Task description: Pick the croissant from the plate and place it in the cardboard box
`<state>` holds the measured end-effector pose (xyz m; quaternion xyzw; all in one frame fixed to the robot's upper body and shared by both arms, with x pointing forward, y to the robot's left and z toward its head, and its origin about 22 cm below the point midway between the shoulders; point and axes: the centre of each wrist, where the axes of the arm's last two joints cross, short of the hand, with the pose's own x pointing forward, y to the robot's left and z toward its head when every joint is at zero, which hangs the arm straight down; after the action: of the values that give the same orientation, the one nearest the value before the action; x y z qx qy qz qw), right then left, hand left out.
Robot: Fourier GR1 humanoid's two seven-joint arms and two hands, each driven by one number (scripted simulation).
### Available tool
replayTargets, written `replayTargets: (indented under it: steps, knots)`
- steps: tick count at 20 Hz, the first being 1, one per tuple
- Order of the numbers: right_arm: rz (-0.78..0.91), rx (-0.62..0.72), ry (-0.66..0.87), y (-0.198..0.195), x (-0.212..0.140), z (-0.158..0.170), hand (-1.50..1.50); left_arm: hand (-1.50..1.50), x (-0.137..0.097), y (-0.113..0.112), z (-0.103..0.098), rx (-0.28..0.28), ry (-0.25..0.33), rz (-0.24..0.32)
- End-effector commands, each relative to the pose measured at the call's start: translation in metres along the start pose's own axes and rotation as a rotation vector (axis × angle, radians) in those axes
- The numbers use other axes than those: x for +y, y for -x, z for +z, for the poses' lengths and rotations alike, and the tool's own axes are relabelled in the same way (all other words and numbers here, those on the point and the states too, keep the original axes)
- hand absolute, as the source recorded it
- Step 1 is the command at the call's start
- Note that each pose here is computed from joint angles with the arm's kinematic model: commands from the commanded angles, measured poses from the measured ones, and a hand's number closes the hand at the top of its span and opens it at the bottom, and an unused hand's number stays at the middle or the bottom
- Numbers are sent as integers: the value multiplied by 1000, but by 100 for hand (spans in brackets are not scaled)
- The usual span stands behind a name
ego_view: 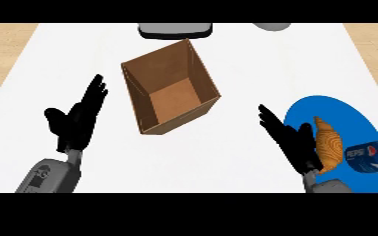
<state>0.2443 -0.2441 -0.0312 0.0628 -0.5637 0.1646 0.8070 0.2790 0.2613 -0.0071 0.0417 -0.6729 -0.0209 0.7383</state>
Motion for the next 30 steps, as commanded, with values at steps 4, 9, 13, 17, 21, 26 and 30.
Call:
replayTargets:
  steps: [4,9,13,17,21,26,30]
  knots:
    - [139,-475,326,-94,-56,-4,-150,0,32,5,6,-15,-93,-207]
    - [455,-363,927,-90,-133,30,150,0,40,8,15,22,-115,-258]
    - [339,-498,1055,-42,-119,39,-150,0,30,12,32,26,-112,-269]
    - [538,-410,938,-46,-113,64,-150,0,24,-1,21,21,-126,-282]
    - [821,-152,882,-58,-145,81,-150,0,30,4,39,16,-98,-285]
    - [972,127,670,-76,-135,97,-150,0,33,6,44,30,-96,-281]
    - [1048,353,531,-95,-115,87,-150,0,37,-17,29,1,-102,-290]
